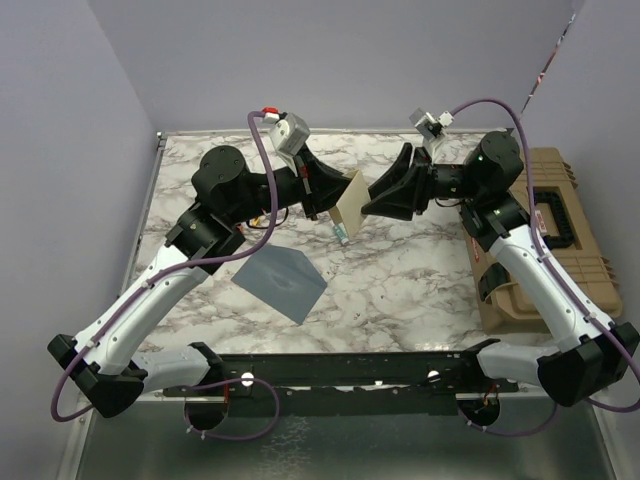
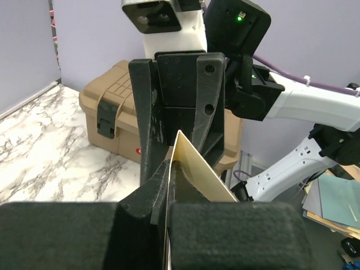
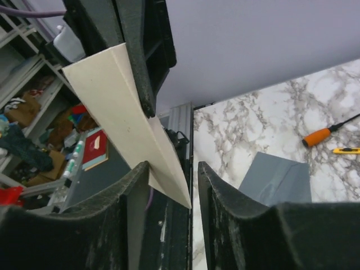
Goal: Place the letter into the envelope and seal it
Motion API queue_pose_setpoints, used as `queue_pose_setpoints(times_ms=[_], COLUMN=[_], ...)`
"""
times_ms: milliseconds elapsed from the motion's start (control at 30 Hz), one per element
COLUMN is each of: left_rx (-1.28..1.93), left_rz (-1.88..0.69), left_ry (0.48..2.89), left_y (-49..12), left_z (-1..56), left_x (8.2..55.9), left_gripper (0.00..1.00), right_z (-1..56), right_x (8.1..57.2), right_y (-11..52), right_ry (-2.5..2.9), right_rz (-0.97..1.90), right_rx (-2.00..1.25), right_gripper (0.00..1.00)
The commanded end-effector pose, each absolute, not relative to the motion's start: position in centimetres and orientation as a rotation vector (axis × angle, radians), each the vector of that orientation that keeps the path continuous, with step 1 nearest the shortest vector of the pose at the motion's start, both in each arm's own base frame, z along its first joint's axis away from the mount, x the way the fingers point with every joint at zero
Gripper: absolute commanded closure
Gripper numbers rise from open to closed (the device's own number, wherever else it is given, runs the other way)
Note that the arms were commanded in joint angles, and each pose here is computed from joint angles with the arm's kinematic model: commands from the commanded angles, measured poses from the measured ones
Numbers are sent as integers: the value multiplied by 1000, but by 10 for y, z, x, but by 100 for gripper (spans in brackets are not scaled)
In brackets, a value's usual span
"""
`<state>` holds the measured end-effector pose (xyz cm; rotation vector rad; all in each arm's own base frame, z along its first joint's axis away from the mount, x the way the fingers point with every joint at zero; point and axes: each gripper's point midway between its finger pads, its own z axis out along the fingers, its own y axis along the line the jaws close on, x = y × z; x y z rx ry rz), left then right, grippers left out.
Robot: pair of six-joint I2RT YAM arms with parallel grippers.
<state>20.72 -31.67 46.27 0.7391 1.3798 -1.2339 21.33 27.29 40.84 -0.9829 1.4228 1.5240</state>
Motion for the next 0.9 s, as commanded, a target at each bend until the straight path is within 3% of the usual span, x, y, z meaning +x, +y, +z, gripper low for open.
queue_pose_setpoints(times_ms=[0,167,267,333,400,467,500,667,867], left_rx=[752,756,774,750,681,567,505,244,85], left_rz=[-1282,-1282,-1180,-1079,-967,-847,-785,-517,-443], left_ry=[1296,1289,1390,1435,1482,1542,1573,1723,1872], left_y=[-315,-315,-307,-297,-281,-261,-250,-203,-196], left_z=[480,483,467,461,456,449,446,414,364], left_x=[196,194,201,211,222,238,246,277,290], left_gripper=[100,100,96,70,29,6,2,1,1], right_z=[426,428,427,423,414,404,399,379,355], right_x=[191,188,197,208,227,248,258,297,307], right_y=[269,268,268,266,262,255,251,231,247], right_ry=[1332,1330,1363,1405,1475,1551,1582,1697,1795], right_rz=[1574,1568,1503,1421,1309,1186,1128,939,1061], right_rx=[-1058,-1062,-1019,-973,-893,-797,-748,-525,-466], right_gripper=[63,94,100,100,100,100,100,100,100])
